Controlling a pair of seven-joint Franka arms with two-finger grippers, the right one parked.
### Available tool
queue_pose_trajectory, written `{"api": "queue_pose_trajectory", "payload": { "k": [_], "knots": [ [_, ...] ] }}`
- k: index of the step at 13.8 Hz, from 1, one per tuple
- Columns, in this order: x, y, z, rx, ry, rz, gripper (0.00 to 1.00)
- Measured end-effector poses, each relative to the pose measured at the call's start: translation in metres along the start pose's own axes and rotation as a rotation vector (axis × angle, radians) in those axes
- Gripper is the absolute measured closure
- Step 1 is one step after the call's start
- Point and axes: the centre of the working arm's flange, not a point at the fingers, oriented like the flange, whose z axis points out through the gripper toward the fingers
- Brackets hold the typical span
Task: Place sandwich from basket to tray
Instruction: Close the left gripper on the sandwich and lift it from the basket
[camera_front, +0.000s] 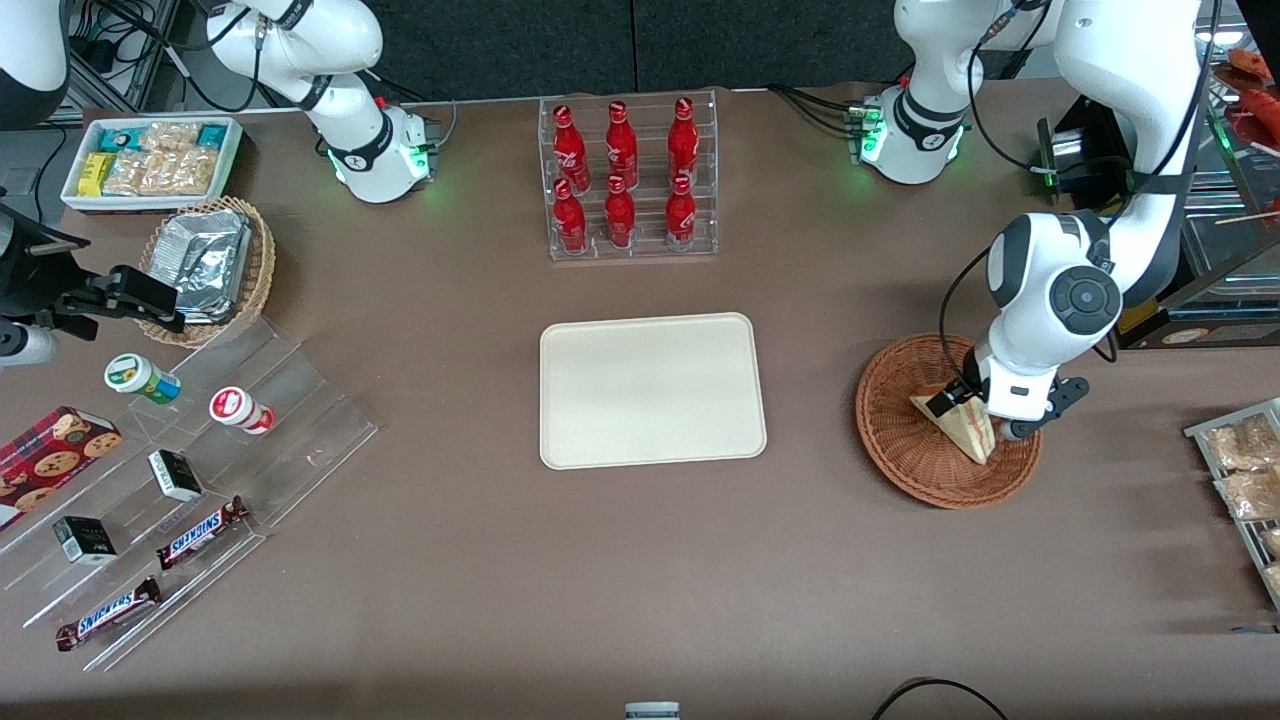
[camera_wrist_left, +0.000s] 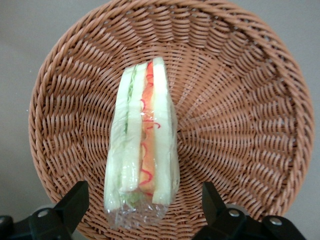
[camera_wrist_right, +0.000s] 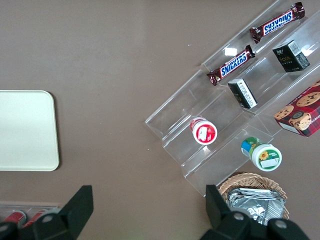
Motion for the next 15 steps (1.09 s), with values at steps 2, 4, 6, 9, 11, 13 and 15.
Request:
{"api": "queue_pose_trajectory", "payload": {
  "k": [2,4,6,9,11,13,15],
  "knots": [
    [0.002,-0.001,0.005,-0.002,0.001,-0.005,0.00],
    [0.007,-0.005,0.008,-0.008,0.010,-0.020,0.00],
    [0.015,-0.011,0.010,-0.023,0.027,-0.055,0.00],
    [0.017,-0.011,0.022,-0.024,0.027,-0.078,0.02],
    [0.015,-0.009,0.026,-0.021,0.023,-0.077,0.01],
    [0.014,-0.007,0.026,-0.021,0.023,-0.075,0.01],
    [0.013,-0.007,0.027,-0.014,0.015,-0.074,0.20]
  ]
}}
